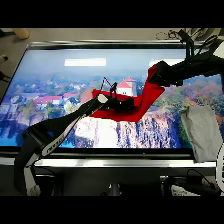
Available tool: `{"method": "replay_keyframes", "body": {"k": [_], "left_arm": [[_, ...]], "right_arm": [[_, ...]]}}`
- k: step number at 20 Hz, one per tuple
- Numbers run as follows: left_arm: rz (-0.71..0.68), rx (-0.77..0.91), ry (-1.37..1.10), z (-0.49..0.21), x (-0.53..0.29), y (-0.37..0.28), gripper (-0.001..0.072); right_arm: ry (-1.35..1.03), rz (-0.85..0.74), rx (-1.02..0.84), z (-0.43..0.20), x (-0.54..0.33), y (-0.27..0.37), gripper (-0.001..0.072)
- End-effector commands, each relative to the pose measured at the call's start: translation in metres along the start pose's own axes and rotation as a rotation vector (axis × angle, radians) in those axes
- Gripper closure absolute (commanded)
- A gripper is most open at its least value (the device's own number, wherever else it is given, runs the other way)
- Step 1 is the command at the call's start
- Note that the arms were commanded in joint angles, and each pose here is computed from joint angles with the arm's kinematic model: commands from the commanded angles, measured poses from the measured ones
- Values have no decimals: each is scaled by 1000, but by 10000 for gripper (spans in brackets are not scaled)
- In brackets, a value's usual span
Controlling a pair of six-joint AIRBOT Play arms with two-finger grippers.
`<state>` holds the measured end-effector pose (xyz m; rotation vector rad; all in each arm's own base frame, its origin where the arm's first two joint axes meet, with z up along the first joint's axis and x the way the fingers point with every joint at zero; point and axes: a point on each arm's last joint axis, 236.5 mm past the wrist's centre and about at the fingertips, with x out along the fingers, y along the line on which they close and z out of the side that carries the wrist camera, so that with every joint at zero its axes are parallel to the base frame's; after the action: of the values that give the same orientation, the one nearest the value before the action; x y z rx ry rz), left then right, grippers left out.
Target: Fold the shirts.
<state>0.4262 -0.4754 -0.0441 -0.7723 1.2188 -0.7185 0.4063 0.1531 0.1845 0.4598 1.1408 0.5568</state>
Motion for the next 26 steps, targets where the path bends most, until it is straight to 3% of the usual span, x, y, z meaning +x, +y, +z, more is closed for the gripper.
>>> {"method": "replay_keyframes", "body": {"k": [1, 5, 9, 10, 11, 12, 13, 16, 20, 22, 26], "left_arm": [[88, 226, -89, 45, -63, -11, 680], [284, 393, -352, 138, -252, -23, 680], [312, 434, -603, 156, -405, -66, 679], [310, 448, -638, 152, -425, -76, 679], [309, 463, -663, 146, -441, -87, 679], [313, 478, -675, 142, -448, -93, 679], [321, 489, -676, 138, -452, -96, 679], [355, 487, -608, 127, -445, -83, 679], [404, 469, -537, 119, -429, -52, 679], [418, 447, -502, 114, -421, -38, 679], [426, 444, -469, 107, -416, -32, 678]], "right_arm": [[-35, 1, 9, 16, 28, 0, 688], [59, 33, 48, 12, 134, 1, 687], [142, 154, 107, -18, 236, 39, 685], [154, 180, 128, -25, 255, 48, 643], [171, 213, 149, -33, 268, 57, 413], [176, 248, 137, -34, 271, 63, 53], [192, 253, 119, -36, 265, 63, 26], [227, 94, 63, -30, 211, 11, 32], [334, -430, 115, -44, 106, -165, 50], [401, -363, 272, -83, 120, -191, 99], [315, -200, 369, -105, 190, -189, 102]]}}
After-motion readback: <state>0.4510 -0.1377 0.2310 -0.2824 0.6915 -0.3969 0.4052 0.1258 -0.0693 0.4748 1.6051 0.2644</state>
